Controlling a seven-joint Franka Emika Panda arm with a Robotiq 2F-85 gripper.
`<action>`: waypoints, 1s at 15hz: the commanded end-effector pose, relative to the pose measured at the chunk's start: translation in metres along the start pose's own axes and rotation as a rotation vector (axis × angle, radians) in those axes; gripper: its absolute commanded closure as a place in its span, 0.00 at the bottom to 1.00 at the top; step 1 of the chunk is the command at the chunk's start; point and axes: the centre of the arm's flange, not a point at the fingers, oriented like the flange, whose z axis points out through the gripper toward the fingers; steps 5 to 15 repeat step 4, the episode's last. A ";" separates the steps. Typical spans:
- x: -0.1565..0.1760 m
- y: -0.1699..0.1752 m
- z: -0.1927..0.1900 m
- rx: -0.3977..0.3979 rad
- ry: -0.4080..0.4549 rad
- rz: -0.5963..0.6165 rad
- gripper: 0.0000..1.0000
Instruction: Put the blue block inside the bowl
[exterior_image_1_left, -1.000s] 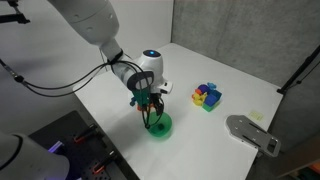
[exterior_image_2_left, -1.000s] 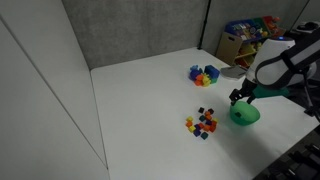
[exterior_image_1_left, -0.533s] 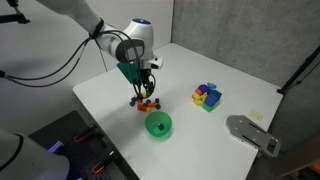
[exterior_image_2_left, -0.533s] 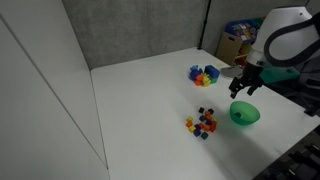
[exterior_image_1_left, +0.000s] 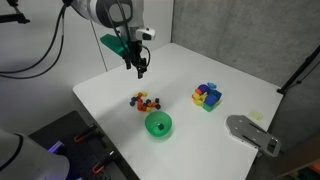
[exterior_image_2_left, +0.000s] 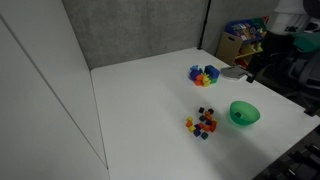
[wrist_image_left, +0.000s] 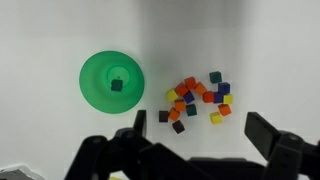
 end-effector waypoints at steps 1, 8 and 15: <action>-0.013 0.000 -0.025 -0.027 -0.007 -0.063 0.00; -0.010 -0.002 -0.019 -0.015 0.001 -0.038 0.00; -0.010 -0.002 -0.019 -0.015 0.001 -0.038 0.00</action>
